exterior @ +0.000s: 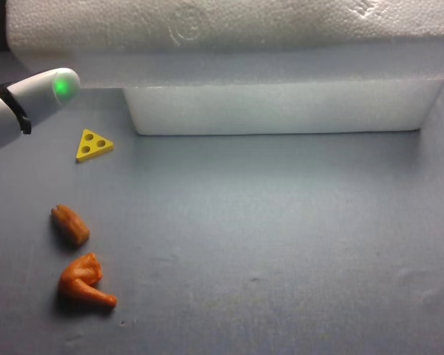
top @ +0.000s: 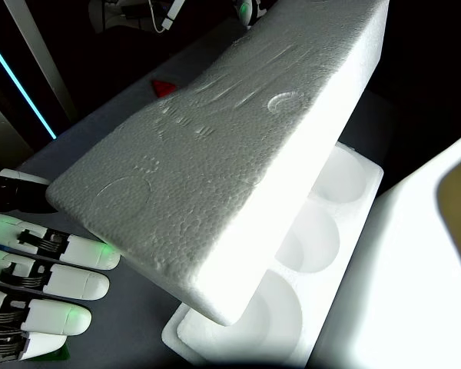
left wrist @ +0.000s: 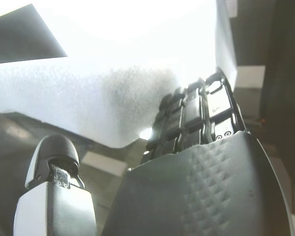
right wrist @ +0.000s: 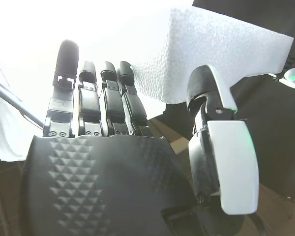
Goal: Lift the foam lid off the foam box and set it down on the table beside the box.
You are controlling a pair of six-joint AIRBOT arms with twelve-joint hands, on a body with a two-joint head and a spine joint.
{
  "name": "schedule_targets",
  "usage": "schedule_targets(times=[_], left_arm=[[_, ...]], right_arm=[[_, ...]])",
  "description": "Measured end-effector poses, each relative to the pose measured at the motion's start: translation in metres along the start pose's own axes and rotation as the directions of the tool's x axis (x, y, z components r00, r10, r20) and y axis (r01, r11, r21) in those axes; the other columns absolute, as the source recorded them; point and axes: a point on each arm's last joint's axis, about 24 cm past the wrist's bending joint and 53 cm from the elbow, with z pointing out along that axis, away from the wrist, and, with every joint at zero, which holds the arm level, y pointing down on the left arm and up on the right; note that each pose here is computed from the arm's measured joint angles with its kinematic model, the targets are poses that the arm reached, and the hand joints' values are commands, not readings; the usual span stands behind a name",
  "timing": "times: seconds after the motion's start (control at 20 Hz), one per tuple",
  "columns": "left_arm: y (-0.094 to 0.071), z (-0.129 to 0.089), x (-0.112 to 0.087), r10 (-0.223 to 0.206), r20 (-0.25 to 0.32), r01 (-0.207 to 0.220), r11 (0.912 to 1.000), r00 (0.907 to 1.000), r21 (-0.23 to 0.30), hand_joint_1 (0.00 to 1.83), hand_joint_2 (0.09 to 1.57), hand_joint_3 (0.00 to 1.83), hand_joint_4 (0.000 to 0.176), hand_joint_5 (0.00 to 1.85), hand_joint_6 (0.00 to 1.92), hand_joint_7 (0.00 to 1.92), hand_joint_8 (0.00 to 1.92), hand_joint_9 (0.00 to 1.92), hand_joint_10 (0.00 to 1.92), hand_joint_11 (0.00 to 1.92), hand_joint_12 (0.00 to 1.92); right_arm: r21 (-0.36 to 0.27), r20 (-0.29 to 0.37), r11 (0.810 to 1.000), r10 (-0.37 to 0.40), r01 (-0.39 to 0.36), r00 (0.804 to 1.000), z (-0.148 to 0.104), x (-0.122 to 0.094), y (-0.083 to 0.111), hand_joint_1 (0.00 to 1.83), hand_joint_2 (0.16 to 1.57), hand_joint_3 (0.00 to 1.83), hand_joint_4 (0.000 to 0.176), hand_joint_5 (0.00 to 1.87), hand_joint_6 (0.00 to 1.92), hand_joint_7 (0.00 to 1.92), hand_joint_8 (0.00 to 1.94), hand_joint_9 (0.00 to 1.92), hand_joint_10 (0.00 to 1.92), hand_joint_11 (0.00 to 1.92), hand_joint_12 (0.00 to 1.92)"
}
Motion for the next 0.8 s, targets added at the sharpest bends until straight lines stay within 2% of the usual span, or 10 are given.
schedule_targets(times=[0.1, 0.2, 0.25, 0.35, 0.4, 0.45, 0.5, 0.6, 0.75, 0.8], left_arm=[[0.001, -0.001, 0.001, -0.002, -0.002, 0.002, 1.0, 1.0, -0.004, 0.19, 1.09, 0.0, 0.0, 0.09, 0.0, 0.0, 0.0, 0.0, 0.0, 0.0, 0.0], [-0.001, -0.002, 0.001, -0.002, -0.004, 0.002, 1.0, 1.0, -0.004, 0.19, 1.09, 0.0, 0.0, 0.09, 0.0, 0.0, 0.0, 0.0, 0.0, 0.0, 0.0], [0.0, -0.002, 0.001, -0.001, -0.004, 0.001, 1.0, 1.0, -0.005, 0.2, 1.1, 0.0, 0.0, 0.1, 0.01, 0.0, 0.0, 0.0, 0.0, 0.0, 0.0], [-0.001, -0.003, 0.0, 0.005, -0.009, -0.005, 1.0, 1.0, -0.006, 0.18, 1.1, 0.01, 0.005, 0.08, 0.0, 0.0, 0.0, 0.0, 0.0, 0.0, 0.0], [-0.001, -0.003, 0.0, 0.005, -0.008, -0.005, 1.0, 1.0, -0.003, 0.18, 1.1, 0.01, 0.002, 0.08, 0.0, 0.0, 0.0, 0.0, 0.0, 0.0, 0.0], [-0.002, -0.004, 0.001, 0.002, -0.009, -0.002, 1.0, 1.0, -0.006, 0.18, 1.1, 0.0, 0.0, 0.09, 0.01, 0.0, 0.0, 0.0, 0.0, 0.0, 0.0], [-0.002, -0.004, 0.001, 0.003, -0.011, -0.003, 1.0, 0.9999, -0.006, 0.18, 1.1, 0.0, 0.009, 0.08, 0.0, 0.0, 0.0, 0.0, 0.0, 0.0, 0.0], [-0.004, -0.011, 0.002, 0.009, -0.024, -0.01, 0.9998, 0.9997, -0.016, 0.18, 1.11, 0.01, 0.002, 0.08, 0.0, 0.0, 0.0, 0.0, 0.0, 0.0, 0.0], [-0.005, -0.015, 0.001, 0.009, -0.022, -0.01, 0.9998, 0.9997, -0.02, 0.18, 1.11, 0.0, 0.001, 0.08, 0.0, 0.0, 0.0, 0.0, 0.0, 0.0, 0.0], [0.005, -0.037, 0.006, -0.012, -0.049, 0.009, 0.9979, 0.9987, -0.065, 0.18, 1.1, 0.0, 0.0, 0.08, 0.0, 0.0, 0.0, 0.0, 0.0, 0.0, 0.0]], right_arm=[[0.001, 0.0, 1.0, 0.0, 0.0, 1.0, -0.001, 0.0, 0.0, 0.37, 1.25, 0.0, 0.0, 0.18, 0.04, 0.07, 0.0, 0.0, 0.08, 0.0, 0.54], [-0.002, 0.001, 1.0, -0.003, 0.003, 1.0, -0.002, -0.001, 0.002, 0.37, 1.25, 0.0, 0.0, 0.18, 0.04, 0.07, 0.0, 0.0, 0.08, 0.0, 0.54], [0.0, 0.002, 1.0, -0.001, 0.001, 1.0, -0.002, -0.001, 0.001, 0.37, 1.26, 0.0, 0.0, 0.17, 0.02, 0.01, 0.0, 0.0, 0.01, 0.0, 0.4], [-0.003, 0.0, 1.0, -0.005, 0.005, 1.0, -0.003, -0.001, 0.002, 0.33, 1.25, 0.0, 0.0, 0.15, 0.0, 0.0, 0.0, 0.0, 0.0, 0.0, 0.45], [-0.003, 0.0, 1.0, -0.005, 0.005, 1.0, -0.003, -0.001, 0.002, 0.34, 1.26, 0.0, 0.0, 0.14, 0.0, 0.0, 0.0, 0.0, 0.0, 0.0, 0.34], [-0.002, -0.001, 1.0, -0.002, 0.002, 1.0, -0.004, -0.001, 0.003, 0.35, 1.26, 0.0, 0.0, 0.14, 0.0, 0.0, 0.0, 0.0, 0.0, 0.0, 0.15], [-0.002, -0.001, 1.0, -0.002, 0.002, 1.0, -0.004, -0.001, 0.003, 0.33, 1.26, 0.0, 0.0, 0.14, 0.0, 0.0, 0.0, 0.0, 0.0, 0.0, 0.26], [0.0, -0.014, 1.0, -0.007, 0.007, 1.0, -0.009, 0.001, 0.006, 0.32, 1.27, 0.0, 0.0, 0.13, 0.0, 0.0, 0.0, 0.0, 0.0, 0.0, 0.42], [0.002, -0.031, 1.0, -0.005, 0.005, 1.0, -0.012, 0.005, 0.006, 0.34, 1.27, 0.0, 0.0, 0.14, 0.0, 0.0, 0.0, 0.0, 0.0, 0.0, 0.55], [0.022, -0.077, 0.999, 0.035, -0.033, 0.996, -0.027, 0.016, -0.002, 0.34, 1.27, 0.0, 0.0, 0.15, 0.01, 0.0, 0.0, 0.0, 0.0, 0.0, 0.56]])
